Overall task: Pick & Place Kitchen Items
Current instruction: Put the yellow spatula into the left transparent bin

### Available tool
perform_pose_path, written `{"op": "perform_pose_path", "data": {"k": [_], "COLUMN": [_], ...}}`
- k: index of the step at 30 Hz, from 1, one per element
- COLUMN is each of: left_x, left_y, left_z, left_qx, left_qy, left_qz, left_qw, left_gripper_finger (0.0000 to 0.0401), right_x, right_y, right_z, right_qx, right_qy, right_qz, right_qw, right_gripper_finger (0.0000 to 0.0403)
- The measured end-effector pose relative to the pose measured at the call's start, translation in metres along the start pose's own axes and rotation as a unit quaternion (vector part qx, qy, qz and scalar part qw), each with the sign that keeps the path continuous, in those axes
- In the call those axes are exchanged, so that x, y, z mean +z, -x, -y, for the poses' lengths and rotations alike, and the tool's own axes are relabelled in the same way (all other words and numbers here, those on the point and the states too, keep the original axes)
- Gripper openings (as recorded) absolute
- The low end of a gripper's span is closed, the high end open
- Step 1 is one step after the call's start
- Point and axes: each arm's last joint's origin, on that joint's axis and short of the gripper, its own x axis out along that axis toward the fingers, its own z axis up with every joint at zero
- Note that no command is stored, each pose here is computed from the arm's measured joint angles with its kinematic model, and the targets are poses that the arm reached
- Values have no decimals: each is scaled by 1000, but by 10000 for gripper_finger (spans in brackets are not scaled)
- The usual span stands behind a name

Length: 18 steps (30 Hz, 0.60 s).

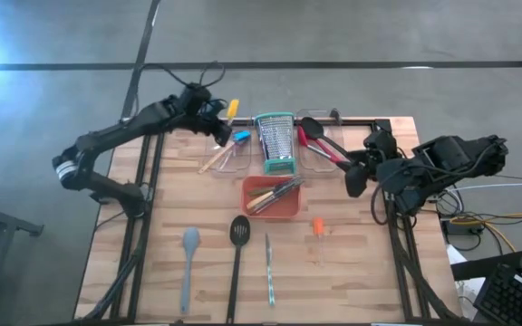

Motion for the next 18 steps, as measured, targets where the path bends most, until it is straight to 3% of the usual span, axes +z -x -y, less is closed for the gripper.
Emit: {"op": "perform_pose_path", "data": {"k": [10, 18], "left_x": [-11, -20], "left_y": [-59, -85], "left_z": [-17, -26], "left_qx": [37, 62], "left_qy": [14, 71], "left_qz": [-92, -126], "left_qw": [995, 988], "left_gripper_finger": [12, 12], "right_x": [-2, -2], "right_y": [-2, -2], "right_z": [0, 0], "right_qx": [-4, -4], "right_qy": [3, 5], "right_qz": [0, 0], "right_qw": [1000, 1000], "right_gripper_finger": [205, 205]}}
